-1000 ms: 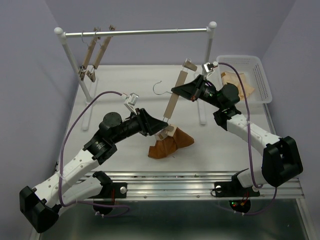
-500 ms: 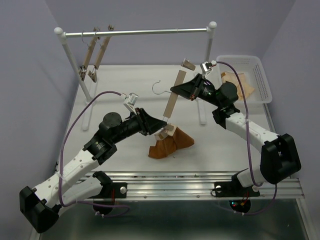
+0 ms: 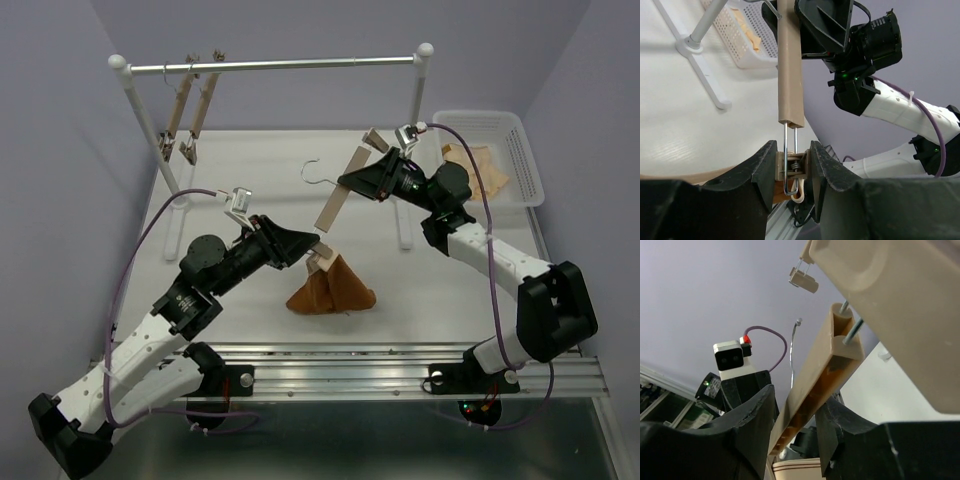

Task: Remove the underwear clipped to the hanger

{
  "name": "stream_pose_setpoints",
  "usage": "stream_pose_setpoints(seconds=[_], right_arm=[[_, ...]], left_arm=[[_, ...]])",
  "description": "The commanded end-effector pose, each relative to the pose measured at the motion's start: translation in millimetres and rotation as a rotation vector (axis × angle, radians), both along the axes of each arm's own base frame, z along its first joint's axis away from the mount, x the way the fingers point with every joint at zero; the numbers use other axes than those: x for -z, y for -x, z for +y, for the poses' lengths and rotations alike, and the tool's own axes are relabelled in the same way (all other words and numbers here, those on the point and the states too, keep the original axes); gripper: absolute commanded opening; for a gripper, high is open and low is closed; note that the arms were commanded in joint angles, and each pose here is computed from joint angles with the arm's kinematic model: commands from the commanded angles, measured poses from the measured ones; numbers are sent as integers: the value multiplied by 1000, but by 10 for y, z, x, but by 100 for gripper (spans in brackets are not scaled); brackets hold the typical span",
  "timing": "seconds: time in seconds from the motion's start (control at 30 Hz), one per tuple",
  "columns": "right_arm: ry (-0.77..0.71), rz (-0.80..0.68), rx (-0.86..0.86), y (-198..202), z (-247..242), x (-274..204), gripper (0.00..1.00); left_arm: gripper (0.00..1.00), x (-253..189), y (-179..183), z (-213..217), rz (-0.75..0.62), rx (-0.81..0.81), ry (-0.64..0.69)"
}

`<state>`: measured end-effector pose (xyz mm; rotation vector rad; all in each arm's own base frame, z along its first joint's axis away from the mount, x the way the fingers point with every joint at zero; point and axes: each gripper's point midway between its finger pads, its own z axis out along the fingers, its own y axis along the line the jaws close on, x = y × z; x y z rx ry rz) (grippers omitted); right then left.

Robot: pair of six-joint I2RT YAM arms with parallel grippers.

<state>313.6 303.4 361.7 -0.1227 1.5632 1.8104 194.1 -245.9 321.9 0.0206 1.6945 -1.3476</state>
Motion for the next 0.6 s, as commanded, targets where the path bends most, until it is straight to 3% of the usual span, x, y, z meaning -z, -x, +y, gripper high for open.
stream_pose_setpoints(seconds=[0.0,0.13,0.2,0.23,0.27,0.4,0.57], right_arm=[[-39,-107,-30,70,1,-302,42],[-56,-89,-70,98,24,-303,42],[-60,-88,-82,102,33,-290,28],[-63,-80,-82,83,39,-270,10],[-69,-75,-82,76,39,-273,1],[-72,-109,-84,83,42,-310,1],[-40,-183,-57,81,34,-410,1]], left_arm=[[0,-177,-50,28,-46,-26,47],[0,-168,-51,-16,-51,-6,49],[0,-173,-48,-29,-53,2,54],[0,-175,-44,-39,-55,8,55],[0,-176,-37,-66,-60,23,55],[0,-123,21,-208,-56,115,25],[26,187,14,-407,61,222,-90]])
